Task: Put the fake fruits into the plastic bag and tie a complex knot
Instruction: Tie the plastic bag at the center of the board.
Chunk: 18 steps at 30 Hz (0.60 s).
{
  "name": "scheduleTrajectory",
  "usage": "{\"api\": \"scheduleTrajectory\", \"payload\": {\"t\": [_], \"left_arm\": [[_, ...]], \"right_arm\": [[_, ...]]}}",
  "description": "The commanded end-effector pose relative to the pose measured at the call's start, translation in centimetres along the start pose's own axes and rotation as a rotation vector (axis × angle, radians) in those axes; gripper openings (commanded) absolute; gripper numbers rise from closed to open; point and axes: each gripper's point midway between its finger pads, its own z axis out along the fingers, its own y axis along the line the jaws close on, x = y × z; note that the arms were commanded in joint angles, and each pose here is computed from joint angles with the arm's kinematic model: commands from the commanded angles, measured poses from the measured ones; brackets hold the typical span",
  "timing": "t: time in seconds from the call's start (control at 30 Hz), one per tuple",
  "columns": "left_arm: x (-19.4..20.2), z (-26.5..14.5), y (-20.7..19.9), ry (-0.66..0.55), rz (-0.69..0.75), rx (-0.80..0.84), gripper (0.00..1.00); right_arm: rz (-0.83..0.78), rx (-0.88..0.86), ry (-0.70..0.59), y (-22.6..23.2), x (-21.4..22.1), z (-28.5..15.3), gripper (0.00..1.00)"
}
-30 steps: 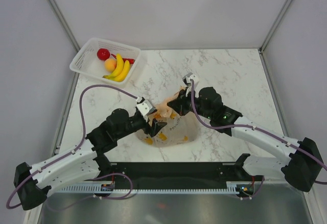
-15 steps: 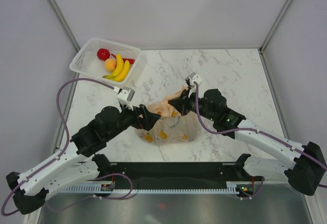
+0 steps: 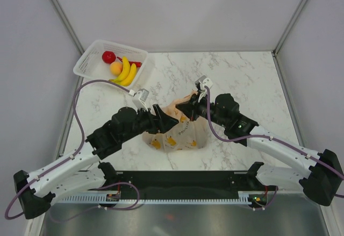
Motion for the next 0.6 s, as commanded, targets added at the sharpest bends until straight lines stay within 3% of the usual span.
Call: {"api": "scheduleTrajectory", "payload": {"t": [0.0, 0.3, 0.4, 0.53, 0.57], "left_arm": [[-1.9, 0.4, -2.5, -0.063, -0.092, 0.076, 0.81], [-3.0, 2.8, -1.8, -0.131, -0.138, 0.032, 0.72], [-2.8, 3.5, -1.2, -0.134, -0.115, 0.014, 0.58], [-3.1, 4.3, -1.0, -0.153, 0.029, 0.023, 0.11], [-3.3, 4.3, -1.0, -0.157, 0.057, 0.018, 0.06]], "right_arm": [[-0.032, -0.057, -0.103, 1.4, -3.0, -0.2, 0.0], [-0.033, -0.077, -0.106, 1.7, -2.8, -0.3, 0.0], [-0.034, -0.079, -0.112, 1.8, -2.9, -0.5, 0.0], [-0.033, -0.084, -0.109, 1.9, -3.1, -0.6, 0.0], [-0.03, -0.086, -0.097, 2.0, -2.9, -0.6, 0.0]]}}
